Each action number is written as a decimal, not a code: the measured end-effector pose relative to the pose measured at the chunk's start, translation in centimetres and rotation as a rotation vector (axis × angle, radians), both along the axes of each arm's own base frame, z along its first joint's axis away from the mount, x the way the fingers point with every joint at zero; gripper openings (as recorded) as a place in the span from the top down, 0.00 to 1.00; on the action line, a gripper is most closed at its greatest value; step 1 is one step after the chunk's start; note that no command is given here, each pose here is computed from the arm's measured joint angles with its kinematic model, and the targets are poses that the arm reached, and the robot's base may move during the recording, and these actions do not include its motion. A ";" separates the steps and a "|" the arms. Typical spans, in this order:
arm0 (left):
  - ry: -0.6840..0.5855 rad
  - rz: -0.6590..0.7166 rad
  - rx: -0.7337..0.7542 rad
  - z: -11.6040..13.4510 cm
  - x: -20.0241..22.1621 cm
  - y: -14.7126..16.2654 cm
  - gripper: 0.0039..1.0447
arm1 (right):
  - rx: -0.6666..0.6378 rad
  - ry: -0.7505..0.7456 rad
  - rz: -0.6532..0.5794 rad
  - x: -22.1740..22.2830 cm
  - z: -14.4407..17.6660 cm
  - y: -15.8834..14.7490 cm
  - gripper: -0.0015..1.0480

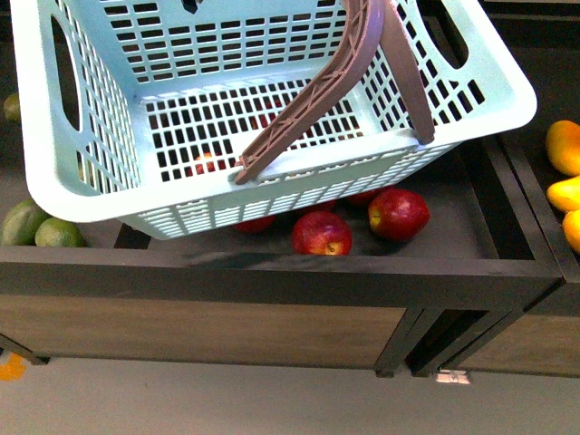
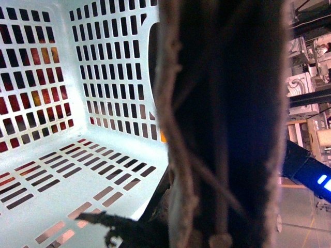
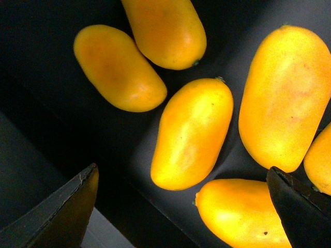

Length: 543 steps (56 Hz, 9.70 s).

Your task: Pick mango and avocado into basket

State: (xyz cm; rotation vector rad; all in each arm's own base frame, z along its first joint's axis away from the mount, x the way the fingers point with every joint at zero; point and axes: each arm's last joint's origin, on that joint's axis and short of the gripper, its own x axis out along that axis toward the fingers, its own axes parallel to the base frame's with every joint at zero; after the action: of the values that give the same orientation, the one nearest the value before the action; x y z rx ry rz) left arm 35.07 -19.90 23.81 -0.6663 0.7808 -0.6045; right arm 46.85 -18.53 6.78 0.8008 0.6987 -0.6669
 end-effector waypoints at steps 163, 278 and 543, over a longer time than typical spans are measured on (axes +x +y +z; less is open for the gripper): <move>0.000 0.000 0.000 0.0 0.0 0.0 0.96 | -0.252 -0.678 0.810 -15.6 19.4 22.5 0.41; 0.007 -0.001 0.003 -0.2 -0.1 0.0 0.96 | -0.792 -0.689 0.667 -30.0 11.4 18.5 0.98; 0.007 0.002 0.008 -0.3 -0.1 0.1 0.96 | -0.676 0.240 1.686 -9.6 -9.1 18.1 0.08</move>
State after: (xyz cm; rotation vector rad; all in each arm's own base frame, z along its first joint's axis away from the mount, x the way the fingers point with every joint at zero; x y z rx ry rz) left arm 34.94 -19.78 23.52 -0.6617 0.7886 -0.5976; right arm 37.22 -0.41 -2.28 -0.6015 0.9991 0.5725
